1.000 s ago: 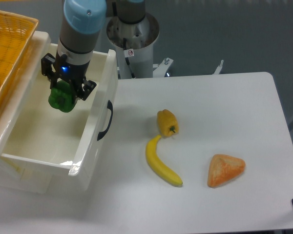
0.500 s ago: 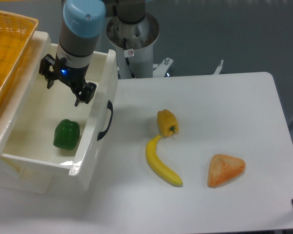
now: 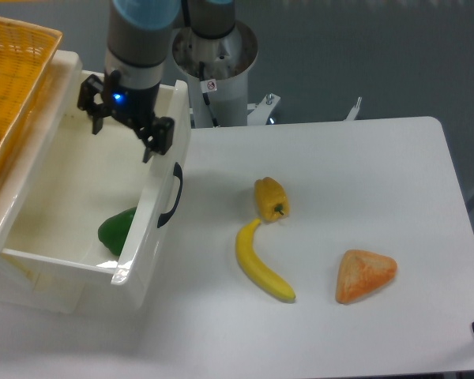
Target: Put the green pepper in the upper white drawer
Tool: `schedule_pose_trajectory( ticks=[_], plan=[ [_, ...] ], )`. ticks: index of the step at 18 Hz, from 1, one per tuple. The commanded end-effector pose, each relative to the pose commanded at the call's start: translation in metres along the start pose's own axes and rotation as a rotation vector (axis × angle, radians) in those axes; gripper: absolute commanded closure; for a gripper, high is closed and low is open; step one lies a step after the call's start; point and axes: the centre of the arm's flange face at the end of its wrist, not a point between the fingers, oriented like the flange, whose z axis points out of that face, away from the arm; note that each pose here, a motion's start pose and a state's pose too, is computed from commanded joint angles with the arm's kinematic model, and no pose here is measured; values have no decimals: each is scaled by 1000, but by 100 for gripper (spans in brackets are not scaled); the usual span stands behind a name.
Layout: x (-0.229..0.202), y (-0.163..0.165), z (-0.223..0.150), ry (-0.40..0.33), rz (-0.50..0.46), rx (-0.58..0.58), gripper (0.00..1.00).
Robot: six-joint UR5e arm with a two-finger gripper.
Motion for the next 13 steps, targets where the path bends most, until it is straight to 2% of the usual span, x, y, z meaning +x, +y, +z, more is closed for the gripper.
schedule_pose_trajectory(
  ticks=[7, 11, 13],
  plan=[
    [-72, 25, -31, -90, -121, 73, 0],
    [-98, 46, -27, -140, -38, -2, 0],
    [-106, 54, -20, -176, -41, -66, 0]
  ],
)
